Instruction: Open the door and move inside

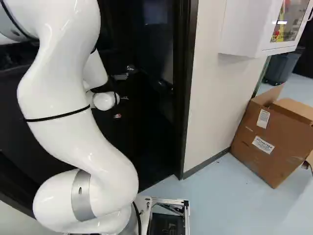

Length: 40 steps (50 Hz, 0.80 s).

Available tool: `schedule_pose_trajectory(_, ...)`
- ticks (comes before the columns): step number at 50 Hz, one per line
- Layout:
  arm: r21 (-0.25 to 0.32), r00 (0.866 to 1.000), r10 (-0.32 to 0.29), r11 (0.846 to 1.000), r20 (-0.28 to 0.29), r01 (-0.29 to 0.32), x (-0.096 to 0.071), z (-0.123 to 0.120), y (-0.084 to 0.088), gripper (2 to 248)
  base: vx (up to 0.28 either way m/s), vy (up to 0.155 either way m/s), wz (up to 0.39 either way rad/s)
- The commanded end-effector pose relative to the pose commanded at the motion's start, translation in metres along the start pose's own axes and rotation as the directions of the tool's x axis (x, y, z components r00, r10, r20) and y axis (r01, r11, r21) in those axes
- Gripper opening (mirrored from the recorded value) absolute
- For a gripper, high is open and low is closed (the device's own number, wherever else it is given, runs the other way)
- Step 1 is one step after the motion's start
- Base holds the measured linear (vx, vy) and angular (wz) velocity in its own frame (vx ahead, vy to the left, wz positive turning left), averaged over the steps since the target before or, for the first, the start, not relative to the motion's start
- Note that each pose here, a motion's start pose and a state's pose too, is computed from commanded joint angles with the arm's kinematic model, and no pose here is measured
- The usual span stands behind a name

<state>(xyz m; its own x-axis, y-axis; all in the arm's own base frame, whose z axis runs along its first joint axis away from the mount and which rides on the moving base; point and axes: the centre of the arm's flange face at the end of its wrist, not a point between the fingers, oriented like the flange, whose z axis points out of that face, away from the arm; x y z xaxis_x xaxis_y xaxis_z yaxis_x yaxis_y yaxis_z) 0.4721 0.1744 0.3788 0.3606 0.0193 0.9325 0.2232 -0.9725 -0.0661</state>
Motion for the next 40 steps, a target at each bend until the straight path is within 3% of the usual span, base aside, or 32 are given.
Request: schedule_pose_trajectory(40, 0.087, 0.999, -0.028, 0.996, -0.024, 0.030, 0.009, 0.048, -0.057, 247, 0.000, 0.000, 0.000)
